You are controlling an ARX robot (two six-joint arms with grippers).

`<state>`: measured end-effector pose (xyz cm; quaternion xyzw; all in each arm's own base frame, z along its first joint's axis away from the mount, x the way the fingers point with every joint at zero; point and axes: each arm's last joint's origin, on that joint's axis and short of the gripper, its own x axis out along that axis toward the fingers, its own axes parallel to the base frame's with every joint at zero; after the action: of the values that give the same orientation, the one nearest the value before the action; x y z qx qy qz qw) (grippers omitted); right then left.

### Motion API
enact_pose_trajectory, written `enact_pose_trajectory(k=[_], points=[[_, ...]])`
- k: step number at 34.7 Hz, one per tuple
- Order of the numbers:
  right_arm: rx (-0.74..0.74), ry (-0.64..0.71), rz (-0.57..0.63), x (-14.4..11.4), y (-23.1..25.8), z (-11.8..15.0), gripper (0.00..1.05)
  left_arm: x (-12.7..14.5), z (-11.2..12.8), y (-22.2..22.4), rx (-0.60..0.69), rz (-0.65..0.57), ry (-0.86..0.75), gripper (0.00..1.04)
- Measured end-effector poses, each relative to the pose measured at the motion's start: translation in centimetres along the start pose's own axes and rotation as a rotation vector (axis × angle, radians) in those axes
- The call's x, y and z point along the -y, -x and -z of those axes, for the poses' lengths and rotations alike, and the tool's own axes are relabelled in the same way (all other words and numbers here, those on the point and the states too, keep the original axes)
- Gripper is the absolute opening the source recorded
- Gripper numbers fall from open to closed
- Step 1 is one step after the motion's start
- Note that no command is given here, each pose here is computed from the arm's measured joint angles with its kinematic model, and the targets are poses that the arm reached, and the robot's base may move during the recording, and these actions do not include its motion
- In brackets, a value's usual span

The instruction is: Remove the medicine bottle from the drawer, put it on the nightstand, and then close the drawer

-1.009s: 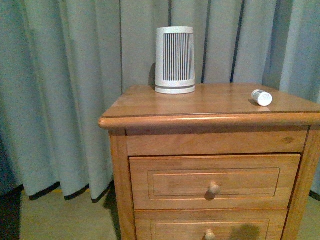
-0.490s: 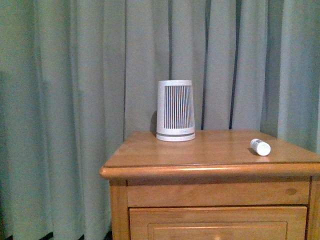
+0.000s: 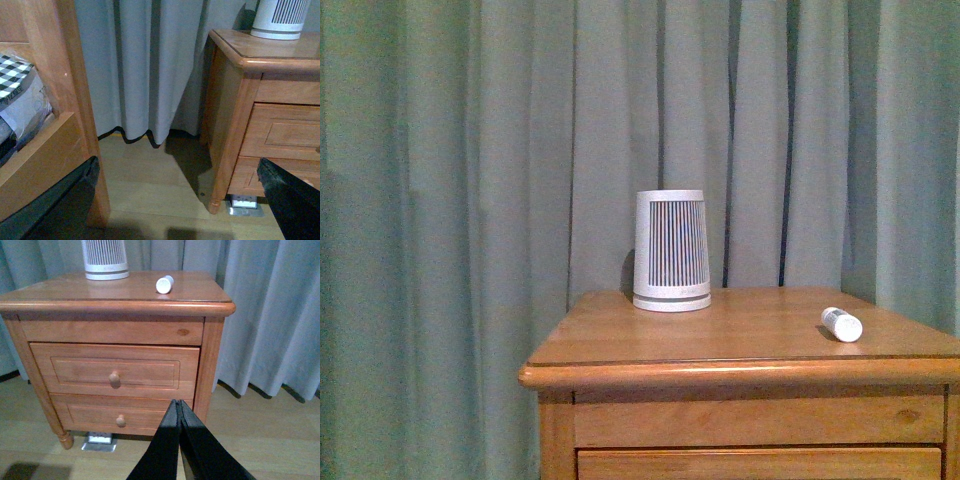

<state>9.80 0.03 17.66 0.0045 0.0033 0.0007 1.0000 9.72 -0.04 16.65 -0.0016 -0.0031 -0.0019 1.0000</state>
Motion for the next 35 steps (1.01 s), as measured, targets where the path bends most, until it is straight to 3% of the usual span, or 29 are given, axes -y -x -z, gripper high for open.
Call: enact_pose_trajectory(k=[14, 25, 32, 35], points=[[0.009, 0.003, 0.001, 0.02, 0.06, 0.95, 0.03, 0.00, 0.00, 0.00, 0.000, 0.000, 0.000, 0.98], [0.010, 0.004, 0.001, 0.02, 0.06, 0.94, 0.67, 0.00, 0.00, 0.00, 0.000, 0.000, 0.000, 0.98], [0.010, 0.004, 0.001, 0.02, 0.06, 0.94, 0.98, 0.00, 0.00, 0.00, 0.000, 0.000, 0.000, 0.98], [0.010, 0.004, 0.001, 0.02, 0.06, 0.94, 0.98, 0.00, 0.00, 0.00, 0.000, 0.000, 0.000, 0.98]])
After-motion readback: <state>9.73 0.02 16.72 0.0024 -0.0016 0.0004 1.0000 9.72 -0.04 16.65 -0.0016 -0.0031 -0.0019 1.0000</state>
